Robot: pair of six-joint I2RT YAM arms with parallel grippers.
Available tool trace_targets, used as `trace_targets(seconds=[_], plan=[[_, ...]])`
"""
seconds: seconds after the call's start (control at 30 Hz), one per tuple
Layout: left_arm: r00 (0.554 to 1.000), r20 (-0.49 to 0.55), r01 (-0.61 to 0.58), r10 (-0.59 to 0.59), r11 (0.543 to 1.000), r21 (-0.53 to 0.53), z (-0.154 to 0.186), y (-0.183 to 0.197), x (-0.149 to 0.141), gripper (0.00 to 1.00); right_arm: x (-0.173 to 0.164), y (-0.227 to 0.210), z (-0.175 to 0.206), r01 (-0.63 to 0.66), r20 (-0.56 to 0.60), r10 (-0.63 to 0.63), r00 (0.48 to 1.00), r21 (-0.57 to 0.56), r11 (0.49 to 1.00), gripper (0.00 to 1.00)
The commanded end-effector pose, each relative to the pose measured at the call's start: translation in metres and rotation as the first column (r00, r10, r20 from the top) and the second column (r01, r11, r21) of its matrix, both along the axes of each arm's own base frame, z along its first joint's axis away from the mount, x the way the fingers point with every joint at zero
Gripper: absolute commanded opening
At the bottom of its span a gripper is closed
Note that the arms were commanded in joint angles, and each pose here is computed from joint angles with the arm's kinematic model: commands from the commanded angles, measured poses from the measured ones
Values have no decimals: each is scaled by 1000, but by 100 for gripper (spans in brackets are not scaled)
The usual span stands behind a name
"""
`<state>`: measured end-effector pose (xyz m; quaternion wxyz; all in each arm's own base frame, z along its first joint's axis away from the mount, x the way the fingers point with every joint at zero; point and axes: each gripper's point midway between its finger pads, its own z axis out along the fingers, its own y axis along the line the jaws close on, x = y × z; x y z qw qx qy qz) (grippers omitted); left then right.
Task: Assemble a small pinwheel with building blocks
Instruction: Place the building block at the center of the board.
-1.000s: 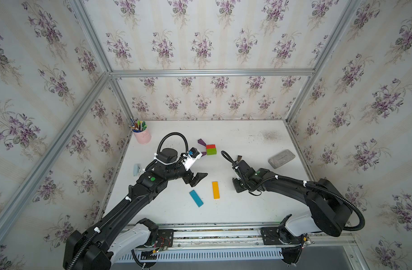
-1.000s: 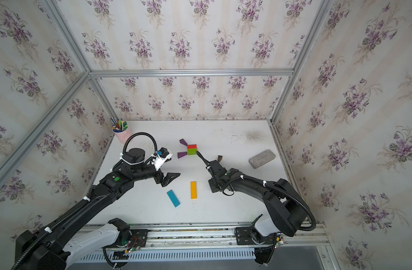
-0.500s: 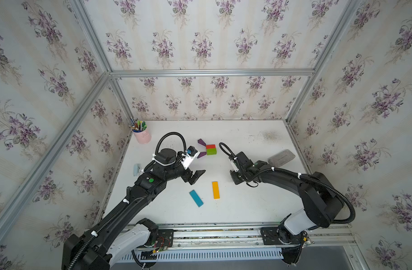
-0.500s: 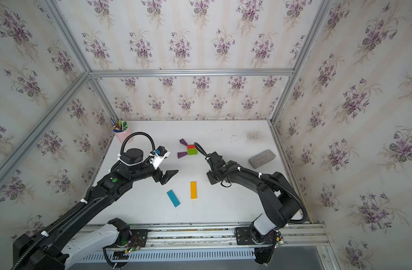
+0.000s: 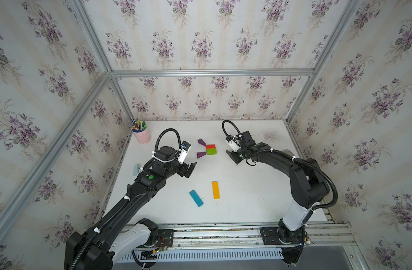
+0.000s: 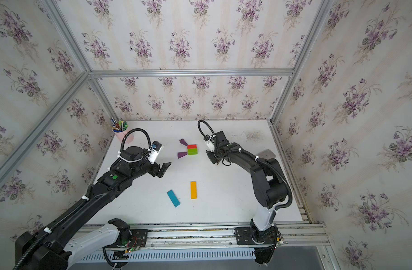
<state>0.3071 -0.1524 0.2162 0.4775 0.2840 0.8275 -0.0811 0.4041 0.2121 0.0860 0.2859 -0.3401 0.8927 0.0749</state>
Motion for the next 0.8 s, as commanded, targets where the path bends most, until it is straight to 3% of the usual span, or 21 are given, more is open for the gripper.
trace_targets(seconds=[0.0,0.27,0.4,0.67,0.77], plan=[[999,7,-31,31,999,-17,5,4,4,100,20,13,9,-138,58,138,989,4,990,25],[998,-2,-56,56,998,-25,4,11,9,100,62,21,-1,-350,72,356,932,-74,934,23],[999,5,-39,40,999,-28,6,10,8,99,82,18,-1,-388,110,396,911,-90,917,23],[1000,15,-23,24,999,-26,4,9,8,100,99,17,-6,-503,145,533,834,-197,841,24],[1000,20,-15,16,999,-30,6,7,8,100,104,16,-18,-543,103,577,810,-237,806,24]])
